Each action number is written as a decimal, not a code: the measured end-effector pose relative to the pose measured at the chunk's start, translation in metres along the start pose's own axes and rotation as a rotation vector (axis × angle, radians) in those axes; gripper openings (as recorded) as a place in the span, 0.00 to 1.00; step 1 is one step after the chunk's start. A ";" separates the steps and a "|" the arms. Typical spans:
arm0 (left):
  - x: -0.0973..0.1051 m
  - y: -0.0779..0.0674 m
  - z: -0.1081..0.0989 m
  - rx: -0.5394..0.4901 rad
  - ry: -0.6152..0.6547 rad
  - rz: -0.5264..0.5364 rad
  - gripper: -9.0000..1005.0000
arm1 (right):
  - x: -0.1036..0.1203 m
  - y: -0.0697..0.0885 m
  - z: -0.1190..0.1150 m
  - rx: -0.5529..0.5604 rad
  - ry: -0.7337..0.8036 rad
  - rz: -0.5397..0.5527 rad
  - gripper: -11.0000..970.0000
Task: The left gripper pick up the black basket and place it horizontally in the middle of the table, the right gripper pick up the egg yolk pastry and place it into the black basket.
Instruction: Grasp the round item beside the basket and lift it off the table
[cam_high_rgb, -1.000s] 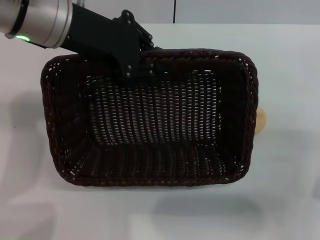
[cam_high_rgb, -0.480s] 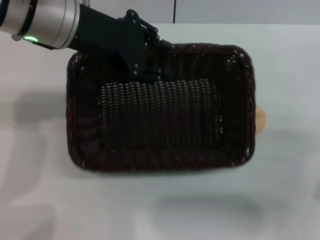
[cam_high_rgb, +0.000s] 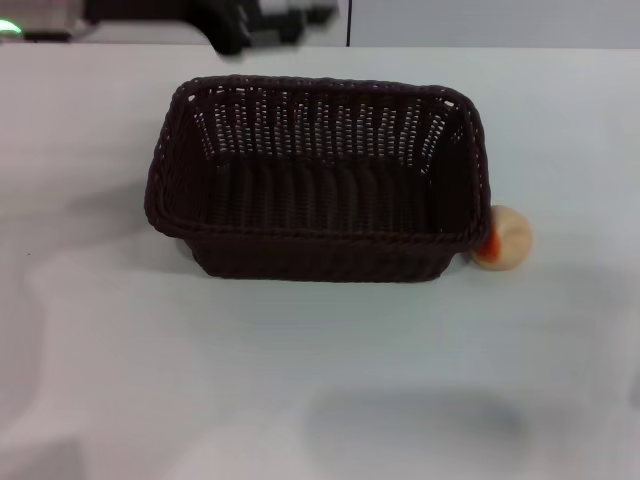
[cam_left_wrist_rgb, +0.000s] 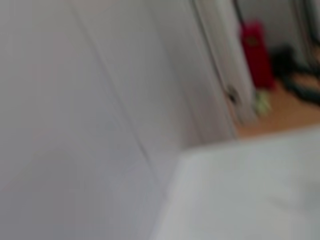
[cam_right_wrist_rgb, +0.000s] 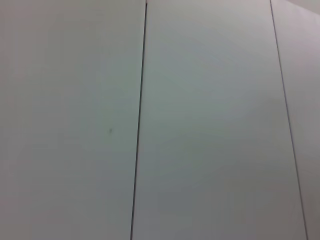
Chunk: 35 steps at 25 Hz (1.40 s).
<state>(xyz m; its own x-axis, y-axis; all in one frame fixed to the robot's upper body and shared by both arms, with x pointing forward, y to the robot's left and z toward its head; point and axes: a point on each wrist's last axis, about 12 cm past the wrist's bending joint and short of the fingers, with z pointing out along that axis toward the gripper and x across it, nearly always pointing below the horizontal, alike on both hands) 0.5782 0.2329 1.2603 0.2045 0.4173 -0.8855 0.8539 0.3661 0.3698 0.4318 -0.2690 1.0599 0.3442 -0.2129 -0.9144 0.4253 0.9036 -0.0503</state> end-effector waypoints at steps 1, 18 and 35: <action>0.000 0.000 0.000 0.000 0.000 0.000 0.50 | 0.000 0.000 0.000 0.000 0.000 0.000 0.67; 0.080 0.002 -0.137 -0.563 -0.596 -0.463 0.49 | 0.001 0.032 -0.041 -0.191 0.157 0.173 0.66; 0.082 -0.005 -0.149 -0.576 -0.608 -0.458 0.49 | 0.022 0.058 -0.049 -0.366 0.369 0.182 0.66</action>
<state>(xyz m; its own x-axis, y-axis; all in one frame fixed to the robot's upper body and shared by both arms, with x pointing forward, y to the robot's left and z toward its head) 0.5196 0.3889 1.2275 0.2605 -0.3127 -0.9134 0.5792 0.8076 -0.1112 0.4230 -0.2030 1.0177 0.0408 0.0432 -0.9982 0.0446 0.9980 0.0450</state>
